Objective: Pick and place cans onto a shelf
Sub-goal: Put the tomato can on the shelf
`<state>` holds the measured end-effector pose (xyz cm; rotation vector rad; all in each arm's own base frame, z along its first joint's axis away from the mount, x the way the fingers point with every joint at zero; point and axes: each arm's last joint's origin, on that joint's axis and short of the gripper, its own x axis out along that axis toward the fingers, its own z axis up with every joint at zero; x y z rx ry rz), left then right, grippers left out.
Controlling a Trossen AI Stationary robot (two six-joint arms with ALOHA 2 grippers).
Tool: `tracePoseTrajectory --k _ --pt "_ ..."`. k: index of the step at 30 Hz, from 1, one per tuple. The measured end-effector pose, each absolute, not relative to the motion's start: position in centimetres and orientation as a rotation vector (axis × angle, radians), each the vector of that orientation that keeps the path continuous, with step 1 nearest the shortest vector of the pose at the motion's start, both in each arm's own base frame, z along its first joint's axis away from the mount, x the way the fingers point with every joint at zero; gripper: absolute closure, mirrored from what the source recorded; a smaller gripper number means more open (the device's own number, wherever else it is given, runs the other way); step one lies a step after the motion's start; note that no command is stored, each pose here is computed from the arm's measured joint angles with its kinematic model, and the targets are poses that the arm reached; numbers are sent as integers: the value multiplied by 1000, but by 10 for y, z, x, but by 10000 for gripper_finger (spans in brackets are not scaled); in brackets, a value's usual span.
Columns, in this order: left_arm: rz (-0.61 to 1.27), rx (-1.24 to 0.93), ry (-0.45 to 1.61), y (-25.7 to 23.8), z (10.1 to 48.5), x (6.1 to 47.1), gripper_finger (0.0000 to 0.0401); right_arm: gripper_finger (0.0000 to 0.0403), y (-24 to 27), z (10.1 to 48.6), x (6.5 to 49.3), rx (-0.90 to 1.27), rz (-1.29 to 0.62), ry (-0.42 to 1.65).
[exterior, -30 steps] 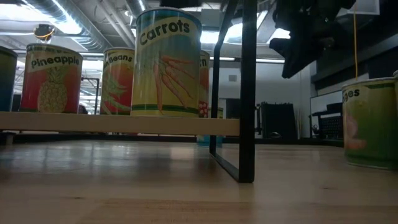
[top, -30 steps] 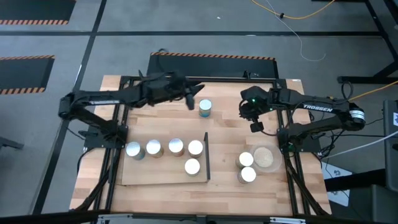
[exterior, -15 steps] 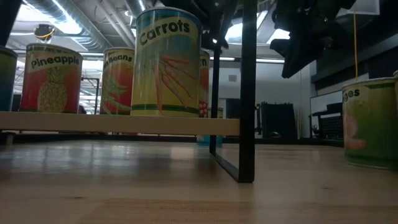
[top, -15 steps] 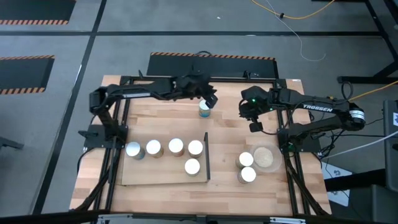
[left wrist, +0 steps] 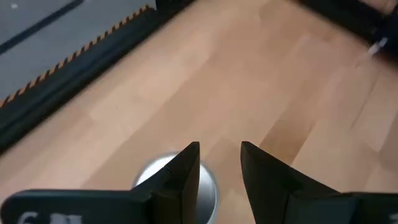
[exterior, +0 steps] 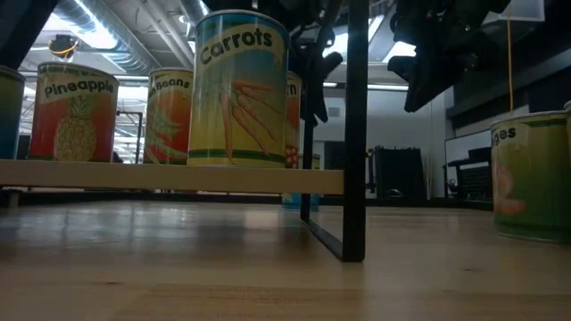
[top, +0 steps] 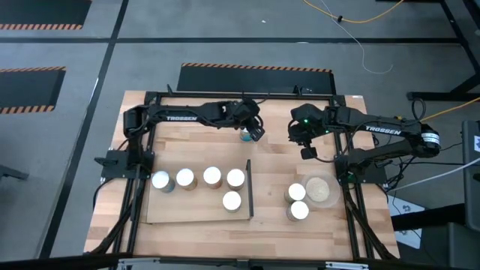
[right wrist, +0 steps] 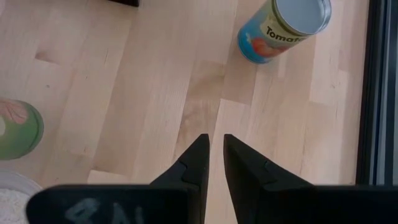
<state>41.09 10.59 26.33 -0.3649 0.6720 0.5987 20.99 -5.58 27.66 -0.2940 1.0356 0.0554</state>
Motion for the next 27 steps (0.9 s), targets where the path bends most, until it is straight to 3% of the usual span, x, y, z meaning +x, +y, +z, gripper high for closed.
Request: tracePoseTrajectory --k 27 --pt "613 -316 848 91 223 420 291 350 -56 277 210 -295 55 1033"
